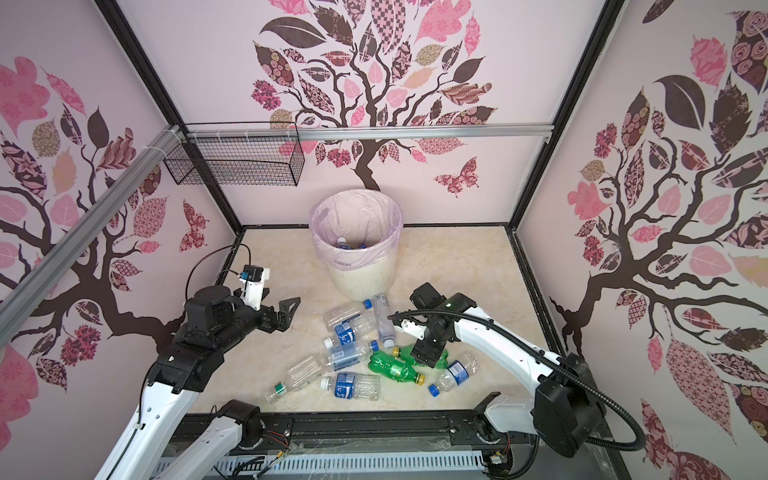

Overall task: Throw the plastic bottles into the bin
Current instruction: 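Lower the right gripper and close it on the green yellow-capped bottle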

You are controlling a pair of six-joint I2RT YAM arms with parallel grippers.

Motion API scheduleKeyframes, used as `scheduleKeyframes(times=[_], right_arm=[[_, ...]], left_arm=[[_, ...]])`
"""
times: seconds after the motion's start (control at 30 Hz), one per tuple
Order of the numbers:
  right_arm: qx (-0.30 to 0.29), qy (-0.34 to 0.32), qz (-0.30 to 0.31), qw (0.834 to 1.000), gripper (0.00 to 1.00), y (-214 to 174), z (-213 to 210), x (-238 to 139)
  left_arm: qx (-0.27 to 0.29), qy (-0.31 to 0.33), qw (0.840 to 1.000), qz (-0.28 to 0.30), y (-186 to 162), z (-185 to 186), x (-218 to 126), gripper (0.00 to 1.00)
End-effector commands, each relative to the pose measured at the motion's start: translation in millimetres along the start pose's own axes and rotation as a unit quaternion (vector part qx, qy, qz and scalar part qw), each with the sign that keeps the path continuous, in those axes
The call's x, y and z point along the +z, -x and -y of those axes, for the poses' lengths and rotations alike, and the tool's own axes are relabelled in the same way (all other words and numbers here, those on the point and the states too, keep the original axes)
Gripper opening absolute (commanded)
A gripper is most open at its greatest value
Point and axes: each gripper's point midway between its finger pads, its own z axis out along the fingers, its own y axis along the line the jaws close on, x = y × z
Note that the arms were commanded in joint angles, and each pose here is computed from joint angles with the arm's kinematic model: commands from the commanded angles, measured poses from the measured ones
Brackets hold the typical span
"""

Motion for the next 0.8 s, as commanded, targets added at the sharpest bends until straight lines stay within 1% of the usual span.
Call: scheduleKeyframes(times=[0.0, 0.1, 0.27, 0.63, 0.77], right_arm=[[0.002, 0.001, -0.002, 1.0, 0.79, 6, 3, 7], [0.004, 0.001, -0.019, 1.0, 0.78, 2, 4, 15], [0.003, 0.003, -0.018, 1.0, 0.78, 5, 5, 21], [-0.005, -0.001, -0.031, 0.999, 0.79, -2, 7, 38], [-0.005, -0.009, -0.047, 0.999, 0.79, -7, 11, 46]], left_arm=[[0.001, -0.011, 1.0, 0.003, -4, 3, 3, 0.98], [0.002, -0.01, 1.0, 0.004, -3, 3, 3, 0.98], [0.003, -0.01, 1.0, 0.002, -5, 3, 4, 0.98], [0.003, -0.008, 1.0, 0.0, -6, 2, 5, 0.98], [0.004, -0.007, 1.0, 0.001, -5, 1, 5, 0.98]])
